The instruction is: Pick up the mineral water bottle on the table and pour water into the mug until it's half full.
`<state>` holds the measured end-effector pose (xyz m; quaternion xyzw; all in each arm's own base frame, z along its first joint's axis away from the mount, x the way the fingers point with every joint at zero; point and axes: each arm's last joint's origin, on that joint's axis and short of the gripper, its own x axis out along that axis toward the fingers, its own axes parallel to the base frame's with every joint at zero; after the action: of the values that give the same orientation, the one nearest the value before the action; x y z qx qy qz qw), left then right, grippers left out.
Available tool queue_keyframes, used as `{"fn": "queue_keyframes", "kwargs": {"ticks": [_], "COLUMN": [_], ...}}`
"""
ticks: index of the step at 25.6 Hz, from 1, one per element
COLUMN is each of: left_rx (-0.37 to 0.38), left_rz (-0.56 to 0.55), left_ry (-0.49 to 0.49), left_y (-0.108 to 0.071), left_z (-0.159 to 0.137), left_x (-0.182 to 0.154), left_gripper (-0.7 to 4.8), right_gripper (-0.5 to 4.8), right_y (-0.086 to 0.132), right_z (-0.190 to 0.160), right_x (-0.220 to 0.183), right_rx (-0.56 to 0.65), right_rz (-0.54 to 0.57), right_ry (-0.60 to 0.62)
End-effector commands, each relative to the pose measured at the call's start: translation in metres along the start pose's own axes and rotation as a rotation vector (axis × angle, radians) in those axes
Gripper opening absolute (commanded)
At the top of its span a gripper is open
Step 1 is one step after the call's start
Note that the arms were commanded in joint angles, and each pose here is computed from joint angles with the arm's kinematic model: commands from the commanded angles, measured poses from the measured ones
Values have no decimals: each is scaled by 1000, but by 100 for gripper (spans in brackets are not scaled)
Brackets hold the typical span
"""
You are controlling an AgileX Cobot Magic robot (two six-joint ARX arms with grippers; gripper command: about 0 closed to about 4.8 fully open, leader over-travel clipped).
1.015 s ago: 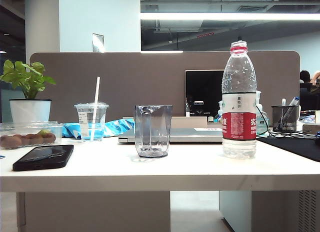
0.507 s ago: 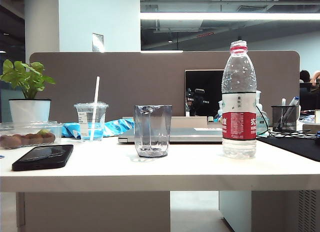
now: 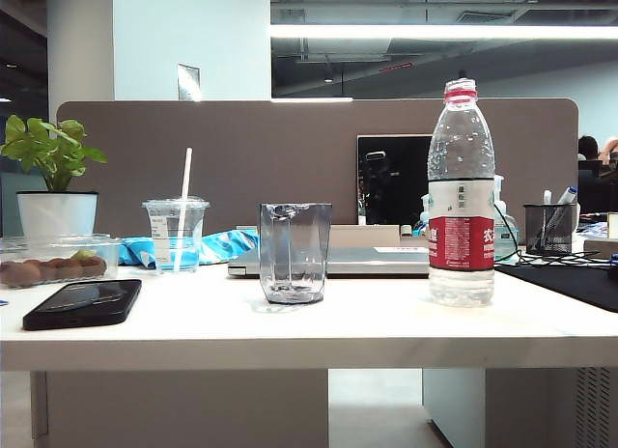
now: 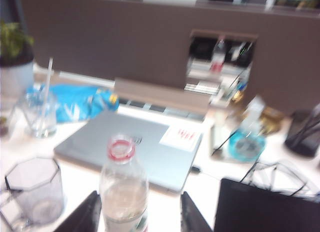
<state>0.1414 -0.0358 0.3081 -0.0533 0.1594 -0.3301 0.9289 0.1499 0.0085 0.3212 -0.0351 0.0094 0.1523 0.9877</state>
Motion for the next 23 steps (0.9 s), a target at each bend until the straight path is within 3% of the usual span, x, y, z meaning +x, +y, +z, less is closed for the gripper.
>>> {"fn": "queue_keyframes", "kwargs": {"ticks": [1, 8, 10, 11, 14, 23], "left_rx": [18, 12, 4, -2, 19, 41], "left_rz": [-43, -30, -27, -23, -33, -26], "left_ry": [27, 112, 128, 139, 144, 139], "left_y": [-6, -8, -8, -7, -9, -10], "left_z": [-2, -10, -12, -13, -14, -14], "left_x": [7, 7, 7, 7, 6, 4], "left_gripper": [-4, -4, -4, -4, -4, -4], "right_gripper": [236, 278, 360, 457, 468, 479], "right_y": [-3, 9, 14, 22, 27, 31], "right_z": [-24, -89, -104, -115, -131, -169], "right_x": [44, 86, 90, 96, 106, 136], "right_rx": [32, 80, 82, 84, 87, 77], "right_rz": [33, 48, 74, 98, 108, 97], "right_ry": [32, 12, 17, 34, 68, 9]}}
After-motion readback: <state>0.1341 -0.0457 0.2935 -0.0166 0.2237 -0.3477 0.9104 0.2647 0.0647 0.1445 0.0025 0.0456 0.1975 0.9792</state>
